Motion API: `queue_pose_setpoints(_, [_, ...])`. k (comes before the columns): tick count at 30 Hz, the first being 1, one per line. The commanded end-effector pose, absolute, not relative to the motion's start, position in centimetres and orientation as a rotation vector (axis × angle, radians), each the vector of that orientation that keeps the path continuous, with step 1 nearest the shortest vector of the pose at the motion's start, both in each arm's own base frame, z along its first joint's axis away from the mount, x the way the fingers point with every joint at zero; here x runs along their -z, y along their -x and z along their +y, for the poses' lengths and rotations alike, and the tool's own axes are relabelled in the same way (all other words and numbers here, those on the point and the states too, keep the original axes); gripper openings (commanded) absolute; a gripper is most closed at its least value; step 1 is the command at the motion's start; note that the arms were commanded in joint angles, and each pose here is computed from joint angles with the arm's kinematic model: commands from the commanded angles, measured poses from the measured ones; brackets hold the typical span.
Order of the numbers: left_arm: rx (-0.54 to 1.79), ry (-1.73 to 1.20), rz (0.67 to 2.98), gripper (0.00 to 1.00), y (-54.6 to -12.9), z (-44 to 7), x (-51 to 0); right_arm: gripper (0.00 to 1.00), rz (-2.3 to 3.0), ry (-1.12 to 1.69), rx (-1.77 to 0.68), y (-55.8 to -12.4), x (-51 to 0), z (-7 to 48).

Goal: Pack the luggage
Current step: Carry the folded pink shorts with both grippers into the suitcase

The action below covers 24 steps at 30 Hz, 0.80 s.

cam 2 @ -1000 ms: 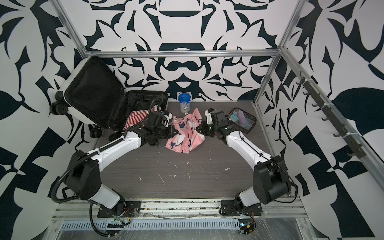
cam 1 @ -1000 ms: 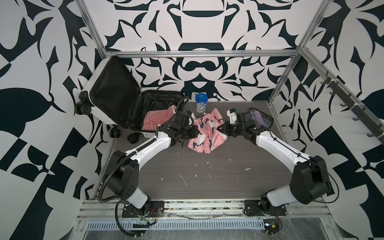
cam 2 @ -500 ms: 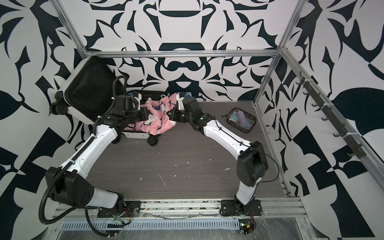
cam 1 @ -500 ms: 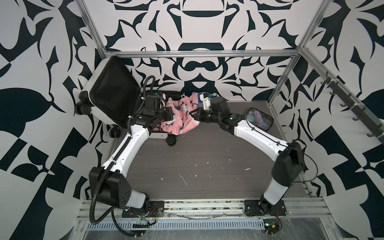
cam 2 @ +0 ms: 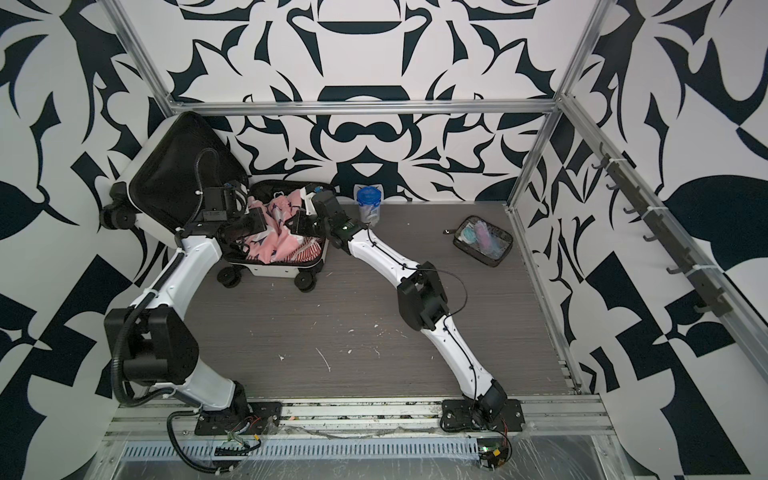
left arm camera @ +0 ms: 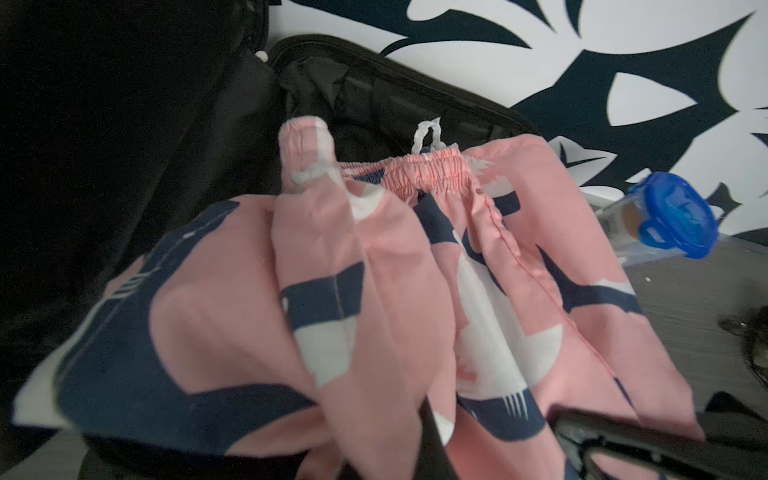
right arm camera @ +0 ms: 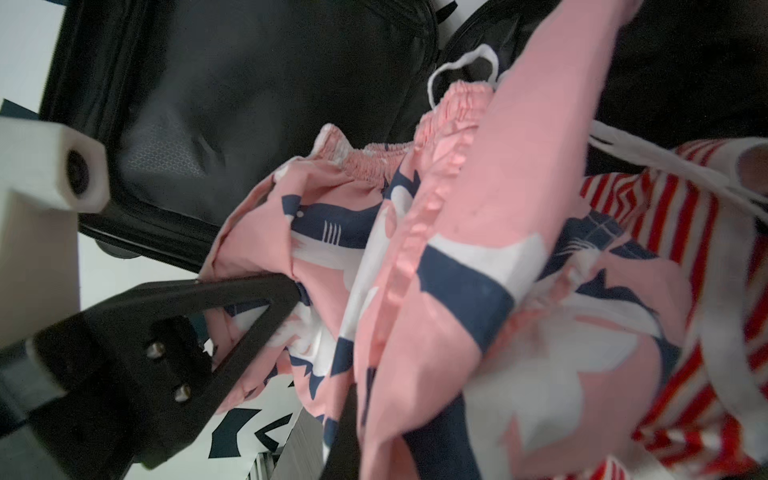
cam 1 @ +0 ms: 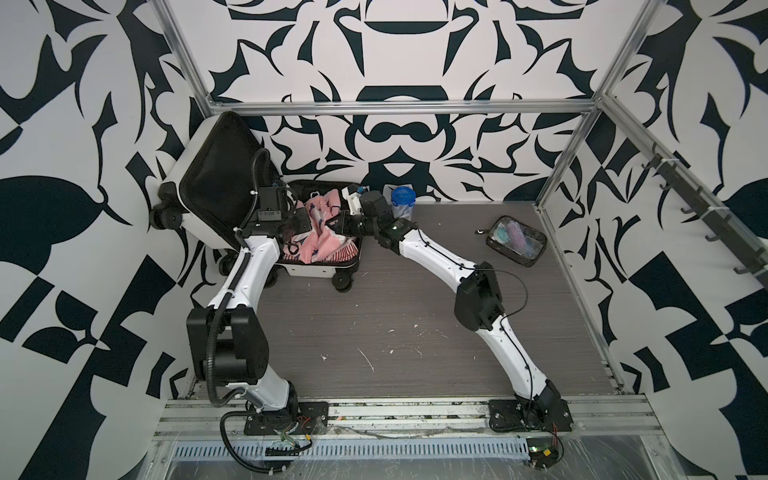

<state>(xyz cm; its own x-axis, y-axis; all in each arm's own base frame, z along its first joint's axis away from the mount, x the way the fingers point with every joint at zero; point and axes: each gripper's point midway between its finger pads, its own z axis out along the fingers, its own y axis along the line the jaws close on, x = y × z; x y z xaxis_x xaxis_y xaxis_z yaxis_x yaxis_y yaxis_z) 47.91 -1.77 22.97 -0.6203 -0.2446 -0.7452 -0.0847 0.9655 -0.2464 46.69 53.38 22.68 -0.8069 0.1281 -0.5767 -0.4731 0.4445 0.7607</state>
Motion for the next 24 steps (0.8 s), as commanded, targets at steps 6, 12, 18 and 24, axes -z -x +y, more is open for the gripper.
queue_pose_setpoints(6, [0.308,0.264,2.256,0.0,-52.6,0.0,-20.7,0.0,2.094,0.265,-1.347,-47.8,-24.3,52.6])
queue_pose_setpoints(12, [0.306,0.314,2.295,0.0,-53.0,0.8,-18.4,0.0,2.175,0.214,-1.23,-48.8,-21.4,50.8])
queue_pose_setpoints(18, [0.279,0.416,2.35,0.17,-53.0,2.7,-16.6,0.0,2.228,0.194,-1.206,-48.8,-19.4,50.5])
queue_pose_setpoints(24, [0.277,0.493,2.357,0.58,-53.0,4.0,-17.0,0.15,2.218,0.183,-1.209,-48.8,-20.3,50.4])
